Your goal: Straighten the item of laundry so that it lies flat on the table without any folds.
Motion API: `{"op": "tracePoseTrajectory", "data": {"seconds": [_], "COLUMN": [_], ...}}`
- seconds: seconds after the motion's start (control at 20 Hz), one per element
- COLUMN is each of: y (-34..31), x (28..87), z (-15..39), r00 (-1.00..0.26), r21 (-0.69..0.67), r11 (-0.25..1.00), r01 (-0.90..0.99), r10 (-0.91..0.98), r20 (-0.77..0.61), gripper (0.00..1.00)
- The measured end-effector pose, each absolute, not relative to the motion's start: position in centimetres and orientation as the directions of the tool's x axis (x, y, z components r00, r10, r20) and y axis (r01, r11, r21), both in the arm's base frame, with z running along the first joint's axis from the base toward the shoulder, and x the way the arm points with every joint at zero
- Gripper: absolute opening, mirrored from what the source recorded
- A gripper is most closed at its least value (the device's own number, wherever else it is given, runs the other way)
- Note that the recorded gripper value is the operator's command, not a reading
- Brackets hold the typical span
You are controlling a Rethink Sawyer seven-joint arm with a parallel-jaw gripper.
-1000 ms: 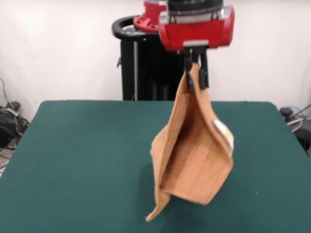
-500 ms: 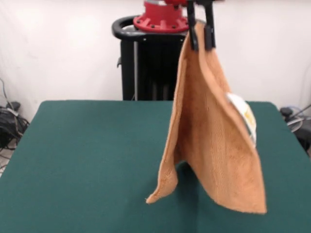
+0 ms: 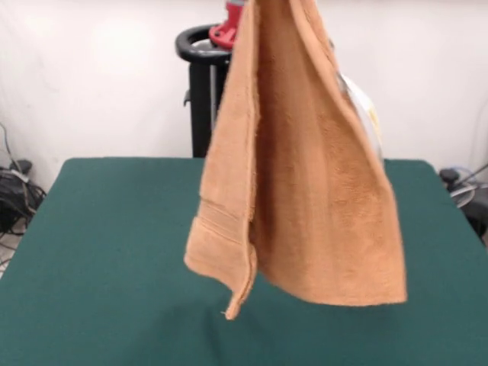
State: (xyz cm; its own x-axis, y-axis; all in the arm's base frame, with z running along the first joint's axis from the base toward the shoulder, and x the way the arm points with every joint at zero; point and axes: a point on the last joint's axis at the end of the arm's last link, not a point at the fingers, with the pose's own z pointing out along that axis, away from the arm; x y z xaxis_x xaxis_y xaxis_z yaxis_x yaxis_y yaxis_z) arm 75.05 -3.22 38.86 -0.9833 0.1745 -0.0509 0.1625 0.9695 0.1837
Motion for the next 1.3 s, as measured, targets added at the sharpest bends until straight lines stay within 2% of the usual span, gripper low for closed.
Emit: {"op": "tracePoseTrajectory", "data": {"seconds": [0.6,0.85,1.3], "y": [-11.2,-16.1,-19.6], "x": [77.0,79.0,80.0], "z": [40.7,38.4,34.0], "r00": [-0.951,-0.893,-0.864], "r21": [0.118,0.078,-0.003], "r11": [0.967,0.957,0.955], "r01": [0.227,0.28,0.296], "r10": [0.246,0.289,0.266], "r20": [-0.188,-0.344,-0.428], "gripper": [0.0,0.0,0.0]}}
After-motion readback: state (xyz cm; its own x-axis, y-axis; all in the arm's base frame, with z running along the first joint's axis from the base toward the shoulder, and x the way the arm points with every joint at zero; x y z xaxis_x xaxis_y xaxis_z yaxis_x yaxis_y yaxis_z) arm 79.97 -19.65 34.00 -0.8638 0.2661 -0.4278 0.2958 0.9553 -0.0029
